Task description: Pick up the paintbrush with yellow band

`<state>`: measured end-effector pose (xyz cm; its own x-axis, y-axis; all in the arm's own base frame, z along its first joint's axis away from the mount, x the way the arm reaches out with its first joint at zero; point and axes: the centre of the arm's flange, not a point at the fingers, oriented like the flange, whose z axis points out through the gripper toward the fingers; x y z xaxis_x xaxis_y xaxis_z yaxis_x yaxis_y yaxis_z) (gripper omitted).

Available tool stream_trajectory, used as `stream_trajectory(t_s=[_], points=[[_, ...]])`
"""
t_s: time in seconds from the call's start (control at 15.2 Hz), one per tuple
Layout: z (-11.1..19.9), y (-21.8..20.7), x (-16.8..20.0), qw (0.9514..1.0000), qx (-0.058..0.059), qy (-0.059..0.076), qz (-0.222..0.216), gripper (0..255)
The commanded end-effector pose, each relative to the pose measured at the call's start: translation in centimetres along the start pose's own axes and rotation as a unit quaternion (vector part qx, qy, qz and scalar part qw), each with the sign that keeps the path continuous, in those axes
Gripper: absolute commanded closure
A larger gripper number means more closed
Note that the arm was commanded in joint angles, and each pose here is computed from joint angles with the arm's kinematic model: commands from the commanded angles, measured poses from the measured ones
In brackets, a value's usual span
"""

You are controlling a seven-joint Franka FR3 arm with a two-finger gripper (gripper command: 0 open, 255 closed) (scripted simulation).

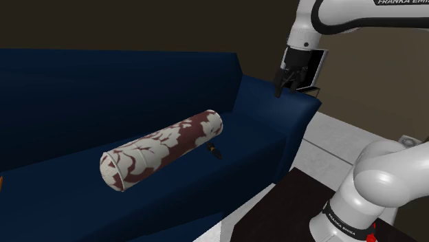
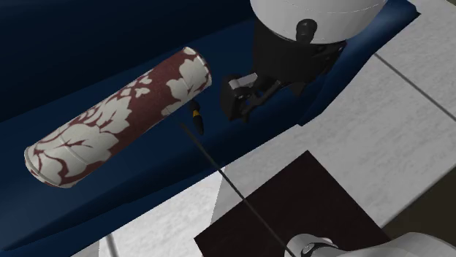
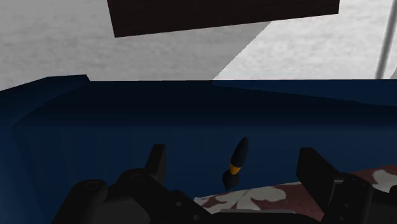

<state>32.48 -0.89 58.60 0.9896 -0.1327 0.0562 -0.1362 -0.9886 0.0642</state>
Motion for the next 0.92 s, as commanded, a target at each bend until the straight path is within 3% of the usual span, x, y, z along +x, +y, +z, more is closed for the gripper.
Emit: stream_trajectory(t_s=[0.0, 0.86], points=[[0.0, 0.0, 0.0, 1.0, 0.0, 0.0, 0.0, 0], [13.8, -3.8, 10.2, 0.9997, -0.007, -0.023, -0.011, 0]])
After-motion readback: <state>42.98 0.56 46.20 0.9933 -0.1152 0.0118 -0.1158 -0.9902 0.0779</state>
